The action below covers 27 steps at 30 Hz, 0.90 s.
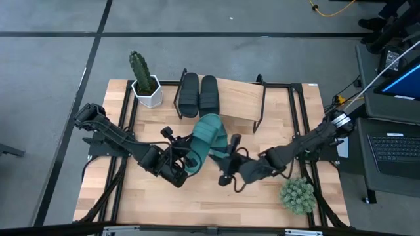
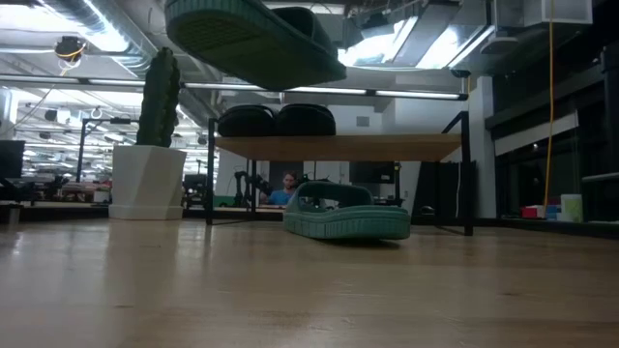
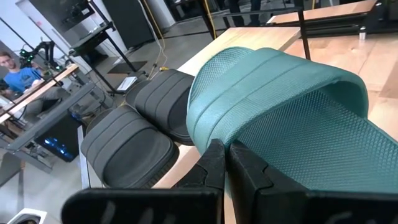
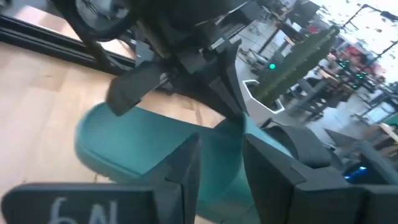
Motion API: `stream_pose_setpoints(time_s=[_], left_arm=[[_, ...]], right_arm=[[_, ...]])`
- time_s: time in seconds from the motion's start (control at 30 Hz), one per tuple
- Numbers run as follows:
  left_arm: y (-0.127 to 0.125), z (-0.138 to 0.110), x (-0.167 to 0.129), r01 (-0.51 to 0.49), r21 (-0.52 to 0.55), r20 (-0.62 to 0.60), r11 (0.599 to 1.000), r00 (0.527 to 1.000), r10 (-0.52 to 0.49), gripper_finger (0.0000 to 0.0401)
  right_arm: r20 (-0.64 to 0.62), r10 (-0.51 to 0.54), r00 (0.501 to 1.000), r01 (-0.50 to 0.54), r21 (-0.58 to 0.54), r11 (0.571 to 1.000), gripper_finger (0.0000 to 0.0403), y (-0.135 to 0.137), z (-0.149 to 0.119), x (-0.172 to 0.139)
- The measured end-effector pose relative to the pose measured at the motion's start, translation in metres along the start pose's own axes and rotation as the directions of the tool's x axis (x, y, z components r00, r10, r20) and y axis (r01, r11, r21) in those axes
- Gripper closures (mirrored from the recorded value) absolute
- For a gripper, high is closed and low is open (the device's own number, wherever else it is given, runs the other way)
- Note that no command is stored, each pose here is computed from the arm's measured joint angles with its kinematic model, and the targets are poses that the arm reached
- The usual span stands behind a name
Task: Pick and place slides into the shelf
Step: Put the bottom green slide on the shelf
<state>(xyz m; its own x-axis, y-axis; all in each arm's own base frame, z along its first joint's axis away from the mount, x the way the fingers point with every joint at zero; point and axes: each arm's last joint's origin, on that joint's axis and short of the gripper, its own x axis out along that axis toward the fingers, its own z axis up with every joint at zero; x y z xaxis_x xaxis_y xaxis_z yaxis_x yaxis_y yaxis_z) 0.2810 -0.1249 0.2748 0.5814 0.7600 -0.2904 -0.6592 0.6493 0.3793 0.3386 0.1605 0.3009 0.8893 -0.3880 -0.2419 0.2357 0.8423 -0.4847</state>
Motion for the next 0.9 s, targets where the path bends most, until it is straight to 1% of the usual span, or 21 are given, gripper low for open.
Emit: stream_pose_setpoints(time_s=[0.17,0.27,0.37,0.47,0.67,0.77,0.9], left_arm=[[0.0,0.0,0.0,0.0,0.001,0.0,1.0,1.0,0.0,0.0401],[0.0,0.0,0.0,-0.001,0.001,0.0,1.0,1.0,0.001,0.0401],[0.0,0.0,0.0,-0.006,0.001,0.005,1.0,1.0,0.006,0.0401],[0.0,0.0,0.0,-0.009,0.002,0.007,1.0,1.0,0.009,0.0401],[0.0,0.0,-0.001,-0.005,0.004,0.009,1.0,1.0,0.005,0.0401],[0.0,0.0,-0.002,-0.005,0.004,0.009,1.0,1.0,0.004,0.0401],[-0.001,-0.001,-0.003,0.001,0.006,0.012,1.0,1.0,-0.001,0.0401]], right_arm=[[-0.065,-0.005,0.998,0.004,-0.027,1.0,0.0252,0.005,0.007,0.011],[-0.081,-0.044,0.996,0.042,-0.029,0.999,0.0236,0.008,0.01,0.019],[-0.089,-0.066,0.994,0.061,-0.057,0.997,0.023,0.008,0.012,0.029],[-0.112,-0.082,0.99,0.074,-0.08,0.994,0.023,0.007,0.007,0.04],[-0.152,-0.12,0.981,0.108,-0.088,0.99,0.0242,-0.006,0.0,0.054],[-0.16,-0.132,0.978,0.119,-0.087,0.989,0.025,-0.01,-0.001,0.058],[-0.185,-0.131,0.974,0.111,-0.114,0.987,0.0261,-0.011,-0.005,0.058]])
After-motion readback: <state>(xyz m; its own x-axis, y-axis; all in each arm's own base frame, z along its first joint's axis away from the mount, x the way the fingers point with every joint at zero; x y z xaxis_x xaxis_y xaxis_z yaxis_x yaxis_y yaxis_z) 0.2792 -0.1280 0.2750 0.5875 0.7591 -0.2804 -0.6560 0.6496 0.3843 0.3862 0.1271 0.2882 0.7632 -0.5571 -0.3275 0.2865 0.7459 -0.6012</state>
